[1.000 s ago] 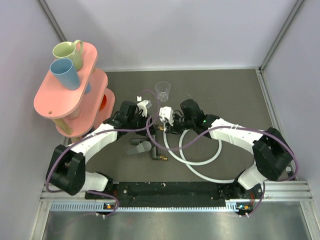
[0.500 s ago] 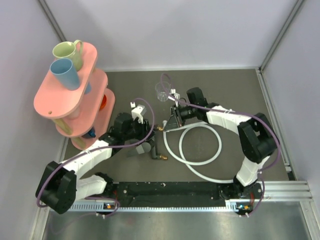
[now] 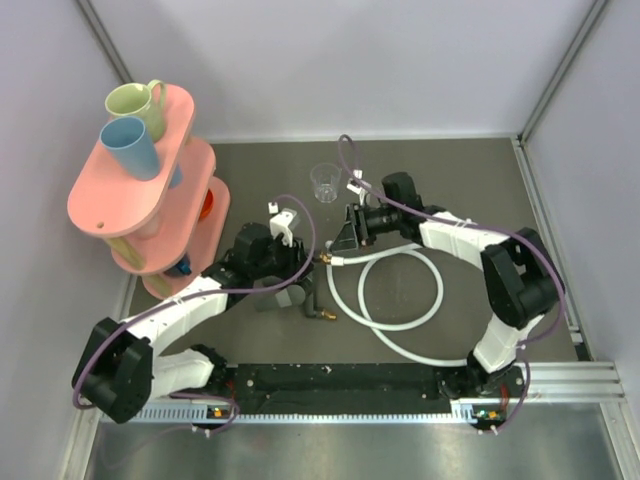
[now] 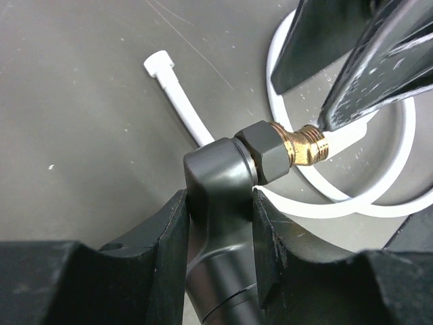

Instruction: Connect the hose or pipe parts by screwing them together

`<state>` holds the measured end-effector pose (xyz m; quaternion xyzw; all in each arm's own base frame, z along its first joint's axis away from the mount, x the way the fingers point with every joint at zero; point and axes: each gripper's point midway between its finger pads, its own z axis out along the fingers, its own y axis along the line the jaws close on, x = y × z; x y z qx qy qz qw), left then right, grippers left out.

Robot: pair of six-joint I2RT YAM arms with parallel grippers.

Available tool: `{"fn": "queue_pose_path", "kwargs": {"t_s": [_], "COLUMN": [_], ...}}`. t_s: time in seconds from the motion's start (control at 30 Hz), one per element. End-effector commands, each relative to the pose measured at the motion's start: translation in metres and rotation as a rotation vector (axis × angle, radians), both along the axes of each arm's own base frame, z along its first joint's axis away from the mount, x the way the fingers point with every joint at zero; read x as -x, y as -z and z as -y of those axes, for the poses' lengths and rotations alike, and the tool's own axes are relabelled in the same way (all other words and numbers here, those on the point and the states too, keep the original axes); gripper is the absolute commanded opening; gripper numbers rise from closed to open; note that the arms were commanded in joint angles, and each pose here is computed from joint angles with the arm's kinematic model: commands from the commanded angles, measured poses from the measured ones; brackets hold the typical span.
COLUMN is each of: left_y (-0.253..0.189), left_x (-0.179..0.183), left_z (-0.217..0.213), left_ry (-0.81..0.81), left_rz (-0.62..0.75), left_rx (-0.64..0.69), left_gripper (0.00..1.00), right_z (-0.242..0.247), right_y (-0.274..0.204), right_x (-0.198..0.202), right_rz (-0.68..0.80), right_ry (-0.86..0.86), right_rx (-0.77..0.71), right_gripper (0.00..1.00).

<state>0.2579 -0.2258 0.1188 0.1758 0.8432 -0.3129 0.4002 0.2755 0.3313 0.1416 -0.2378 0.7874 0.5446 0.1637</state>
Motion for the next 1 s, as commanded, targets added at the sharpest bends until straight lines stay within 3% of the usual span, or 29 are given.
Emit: {"fn": "queue_pose_path", "kwargs": {"t_s": [0.0, 0.1, 0.2, 0.3, 0.33, 0.37, 0.4, 0.43, 0.47, 0.53, 0.63, 0.8, 0.97], "left_y": [-0.044, -0.047, -0.038, -0.04, -0.045, -0.045, -0.048, -0.048, -0.054, -0.051, -0.051, -0.053, -0.049], "left_x": [-0.007, -0.007, -0.002, 0.001, -0.002, -0.001, 0.005, 0.006, 0.005, 0.012, 0.016, 0.014, 0.012], "left_z": [0.026, 0.027, 0.024, 0.025, 0.025, 0.025, 0.026, 0.028, 0.03, 0.033, 0.034, 0.035, 0.036], "left_ry": [0.102, 0.115, 0.137, 0.168, 0.163, 0.159, 0.186, 0.197, 0.212, 0.235, 0.252, 0.262, 0.266], "left_rz": [0.084, 0.051, -0.041, -0.133, -0.151, -0.185, -0.226, -0.252, -0.257, -0.337, -0.412, -0.429, -0.449], "left_rx": [0.096, 0.118, 0.093, 0.102, 0.109, 0.118, 0.14, 0.151, 0.165, 0.181, 0.176, 0.154, 0.149], "left_gripper": [0.0, 0.0, 0.0, 0.0, 0.0, 0.0, 0.0, 0.0, 0.0, 0.0, 0.0, 0.0, 0.0], "right_z": [0.015, 0.026, 0.037, 0.043, 0.035, 0.039, 0.037, 0.033, 0.039, 0.04, 0.036, 0.028, 0.016], "right_y": [-0.05, -0.06, -0.07, -0.077, -0.077, -0.053, -0.058, -0.072, -0.048, -0.067, -0.056, -0.047, -0.044], "right_x": [-0.028, -0.029, -0.021, -0.004, 0.008, 0.018, 0.022, 0.032, 0.041, 0.037, 0.037, 0.032, 0.028], "right_rz": [0.294, 0.421, 0.63, 1.02, 1.216, 1.283, 1.415, 1.612, 1.649, 1.82, 1.905, 2.059, 2.111], "right_ry": [0.12, 0.129, 0.08, -0.005, -0.093, -0.144, -0.166, -0.212, -0.233, -0.161, -0.229, -0.293, -0.355], "right_rx": [-0.001, 0.038, 0.051, 0.102, 0.12, 0.163, 0.162, 0.144, 0.161, 0.16, 0.265, 0.395, 0.427], "right_gripper": [0.5, 0.62, 0.63, 0.65, 0.66, 0.67, 0.68, 0.68, 0.68, 0.68, 0.67, 0.67, 0.63]}}
